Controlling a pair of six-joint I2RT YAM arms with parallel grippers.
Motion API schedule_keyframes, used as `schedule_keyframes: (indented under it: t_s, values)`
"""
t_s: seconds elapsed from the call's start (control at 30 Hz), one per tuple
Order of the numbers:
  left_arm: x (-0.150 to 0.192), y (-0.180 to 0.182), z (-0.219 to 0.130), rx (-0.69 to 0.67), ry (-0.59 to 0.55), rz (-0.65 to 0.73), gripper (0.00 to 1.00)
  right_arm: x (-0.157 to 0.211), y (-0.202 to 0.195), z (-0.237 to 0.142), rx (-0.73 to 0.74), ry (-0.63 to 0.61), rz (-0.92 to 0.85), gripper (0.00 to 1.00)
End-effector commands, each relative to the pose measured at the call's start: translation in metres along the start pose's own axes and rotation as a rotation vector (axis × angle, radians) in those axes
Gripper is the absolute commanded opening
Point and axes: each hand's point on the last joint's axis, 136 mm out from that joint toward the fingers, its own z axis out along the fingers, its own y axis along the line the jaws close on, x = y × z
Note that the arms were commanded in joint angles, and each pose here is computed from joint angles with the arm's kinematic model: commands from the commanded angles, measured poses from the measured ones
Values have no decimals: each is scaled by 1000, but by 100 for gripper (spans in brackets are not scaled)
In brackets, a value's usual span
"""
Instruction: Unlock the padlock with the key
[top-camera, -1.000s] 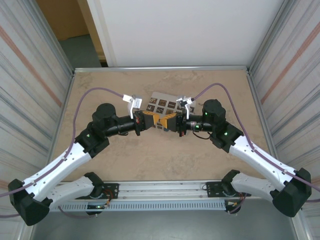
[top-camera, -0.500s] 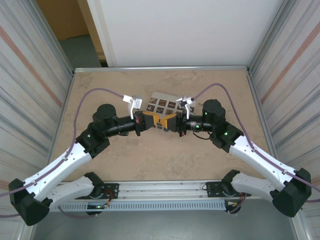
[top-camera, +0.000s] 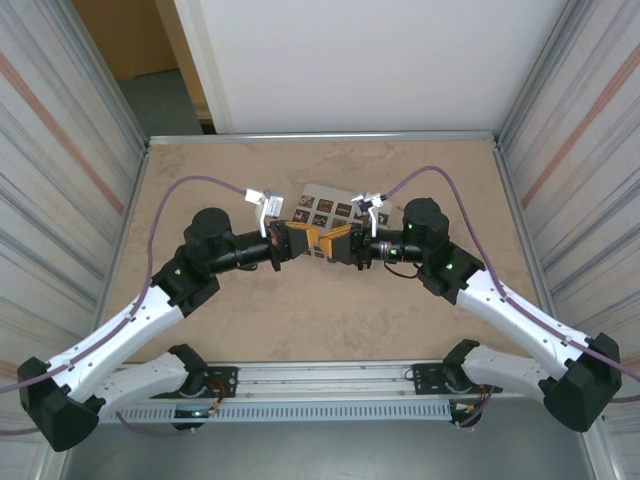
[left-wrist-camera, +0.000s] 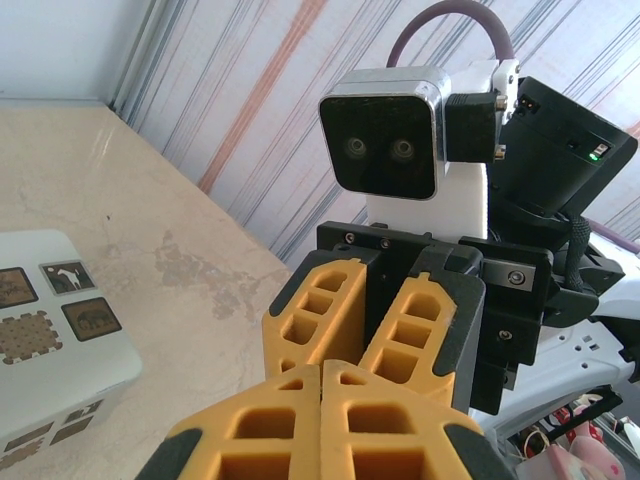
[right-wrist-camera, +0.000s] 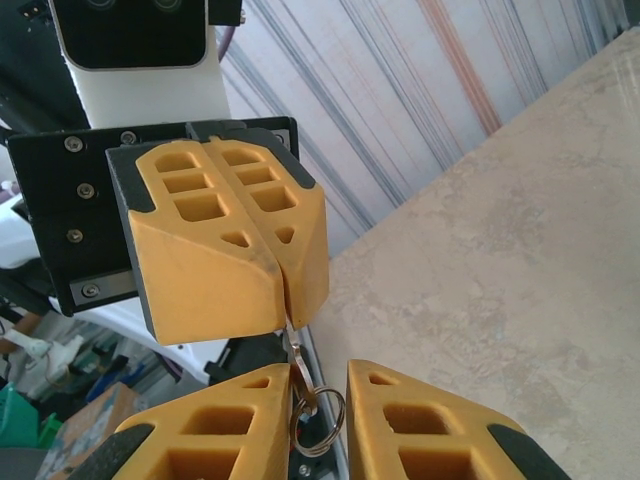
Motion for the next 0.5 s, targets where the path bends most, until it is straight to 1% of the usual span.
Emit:
schedule_keyframes:
  t_s: [0.0, 0.1, 0.23, 0.37, 0.47]
  values:
    - [-3, -9, -1, 37, -16, 15, 0, -1, 3, 3, -17, -6, 2, 19]
    - [-2, -9, -1, 37, -15, 12, 0, -3, 4, 4, -23, -11, 2, 16]
    - [-2, -7, -1, 31, -16, 10, 0, -2, 5, 3, -24, -4, 1, 6]
    - [-3, -6, -3, 18, -28, 14, 0, 4, 2, 1, -8, 10, 5, 2]
    - [-5, -7, -5, 13, -37, 18, 0, 6, -1, -1, 8, 10, 8, 0]
